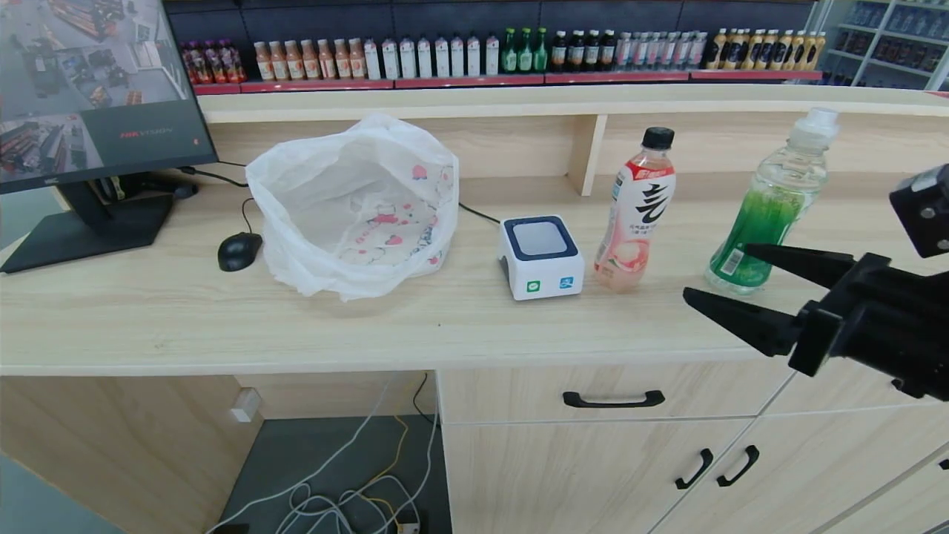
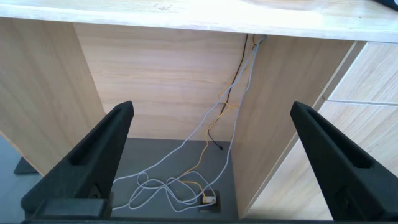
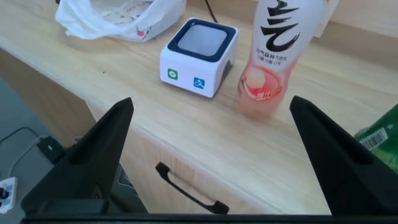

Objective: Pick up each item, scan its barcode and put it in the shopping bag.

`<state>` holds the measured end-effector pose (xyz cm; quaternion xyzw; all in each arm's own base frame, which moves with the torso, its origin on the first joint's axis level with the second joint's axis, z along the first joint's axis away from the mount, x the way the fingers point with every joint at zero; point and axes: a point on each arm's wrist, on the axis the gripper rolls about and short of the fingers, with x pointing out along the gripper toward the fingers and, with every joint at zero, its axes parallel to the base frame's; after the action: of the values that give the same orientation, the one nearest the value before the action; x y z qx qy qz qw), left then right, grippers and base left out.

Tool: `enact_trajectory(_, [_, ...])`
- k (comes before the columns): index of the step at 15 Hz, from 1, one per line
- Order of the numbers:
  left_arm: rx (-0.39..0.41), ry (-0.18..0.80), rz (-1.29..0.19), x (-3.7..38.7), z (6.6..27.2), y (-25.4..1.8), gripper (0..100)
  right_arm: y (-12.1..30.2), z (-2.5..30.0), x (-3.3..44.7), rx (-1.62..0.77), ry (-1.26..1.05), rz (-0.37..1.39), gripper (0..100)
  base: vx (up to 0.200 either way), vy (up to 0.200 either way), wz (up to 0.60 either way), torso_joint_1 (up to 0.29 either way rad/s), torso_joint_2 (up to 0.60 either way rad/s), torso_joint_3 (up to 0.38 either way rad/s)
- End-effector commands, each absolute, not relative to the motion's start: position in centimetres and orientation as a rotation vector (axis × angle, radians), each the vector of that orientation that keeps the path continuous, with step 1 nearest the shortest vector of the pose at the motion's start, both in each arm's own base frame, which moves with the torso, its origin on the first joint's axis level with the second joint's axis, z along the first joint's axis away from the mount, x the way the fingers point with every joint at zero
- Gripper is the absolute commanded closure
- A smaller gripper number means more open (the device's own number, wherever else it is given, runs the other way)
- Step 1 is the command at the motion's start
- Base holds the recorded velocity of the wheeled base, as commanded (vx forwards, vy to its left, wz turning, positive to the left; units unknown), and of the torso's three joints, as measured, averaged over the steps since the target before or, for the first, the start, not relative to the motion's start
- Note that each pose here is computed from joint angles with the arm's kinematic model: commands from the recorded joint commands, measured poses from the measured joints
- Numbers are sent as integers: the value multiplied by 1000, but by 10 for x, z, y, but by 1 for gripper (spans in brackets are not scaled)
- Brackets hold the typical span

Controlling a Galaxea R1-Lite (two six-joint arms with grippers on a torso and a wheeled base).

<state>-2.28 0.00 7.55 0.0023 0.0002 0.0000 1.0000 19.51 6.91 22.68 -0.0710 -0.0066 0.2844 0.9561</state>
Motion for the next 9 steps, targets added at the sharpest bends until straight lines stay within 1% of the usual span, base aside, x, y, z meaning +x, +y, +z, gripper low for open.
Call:
enact_trajectory(1, [5,0,0,-23,75,0,0,81,222,225,-140,14,590,0,0,0,0,0,0,0])
enact_trajectory(3, [5,0,0,-23,75,0,0,95,228,231,-108,-10,630,0,0,0,0,0,0,0])
enact_trajectory(5, [5,0,0,-23,75,0,0,96,224,241,-97,16,517,0,0,0,0,0,0,0])
enact_trajectory(7, [5,0,0,-23,75,0,0,97,221,247,-84,2,481,0,0,0,0,0,0,0])
enact_trajectory(9, [5,0,0,-23,75,0,0,98,222,256,-65,-6,384,0,0,0,0,0,0,0])
